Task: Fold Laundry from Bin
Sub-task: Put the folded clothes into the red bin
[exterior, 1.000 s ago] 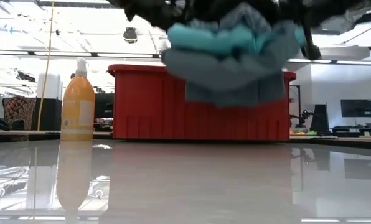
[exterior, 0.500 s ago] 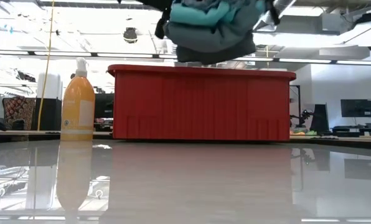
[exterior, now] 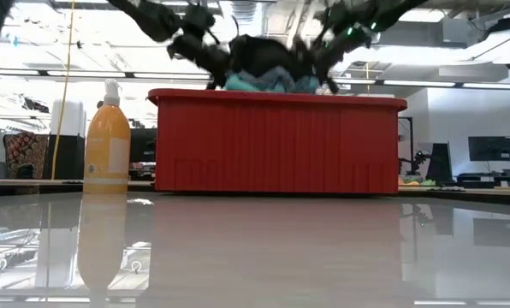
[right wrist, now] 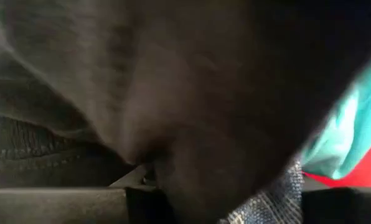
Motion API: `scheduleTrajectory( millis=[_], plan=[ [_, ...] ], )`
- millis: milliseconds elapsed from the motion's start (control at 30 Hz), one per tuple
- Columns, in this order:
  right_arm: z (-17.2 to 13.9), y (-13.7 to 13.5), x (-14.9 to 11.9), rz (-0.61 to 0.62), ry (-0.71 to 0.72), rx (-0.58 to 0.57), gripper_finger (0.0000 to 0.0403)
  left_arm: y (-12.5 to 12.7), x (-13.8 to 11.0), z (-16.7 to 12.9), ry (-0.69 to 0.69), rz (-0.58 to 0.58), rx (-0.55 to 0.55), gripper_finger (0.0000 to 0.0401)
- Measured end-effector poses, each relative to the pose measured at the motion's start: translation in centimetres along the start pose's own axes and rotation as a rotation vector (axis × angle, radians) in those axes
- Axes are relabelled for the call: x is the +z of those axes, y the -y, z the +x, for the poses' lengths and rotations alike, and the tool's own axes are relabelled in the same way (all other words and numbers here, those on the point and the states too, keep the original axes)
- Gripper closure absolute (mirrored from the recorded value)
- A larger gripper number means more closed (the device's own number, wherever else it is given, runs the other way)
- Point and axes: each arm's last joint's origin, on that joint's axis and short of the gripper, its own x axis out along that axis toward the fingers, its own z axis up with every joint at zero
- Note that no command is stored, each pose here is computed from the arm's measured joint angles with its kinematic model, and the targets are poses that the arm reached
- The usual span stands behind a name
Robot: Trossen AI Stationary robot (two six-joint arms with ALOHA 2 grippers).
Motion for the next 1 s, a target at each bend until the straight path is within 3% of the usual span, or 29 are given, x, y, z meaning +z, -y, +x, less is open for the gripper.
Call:
scheduleTrajectory(
  millis=[233, 467, 700, 833, 1000],
  plan=[
    [4.1, 3.7, -1.8, 0.022, -0.092, -0.084, 0.0244, -4.1, -0.8, 3.2, -0.090, -0.056, 0.081, 0.0341],
    [4.8, 4.5, -2.5, 0.001, -0.123, -0.148, 0.0244, -5.7, -1.7, 4.5, -0.126, -0.083, 0.115, 0.0340],
    [4.5, 5.2, -2.6, 0.013, -0.158, -0.189, 0.0240, -5.9, -1.7, 4.4, -0.116, -0.107, 0.158, 0.0251],
    [4.3, 5.6, -3.0, 0.007, -0.199, -0.224, 0.0143, -6.2, -2.0, 4.2, -0.142, -0.124, 0.216, 0.0206],
    [3.8, 6.8, -3.3, 0.002, -0.257, -0.310, 0.0042, -6.8, -2.7, 3.8, -0.174, -0.140, 0.334, 0.0186]
  ],
)
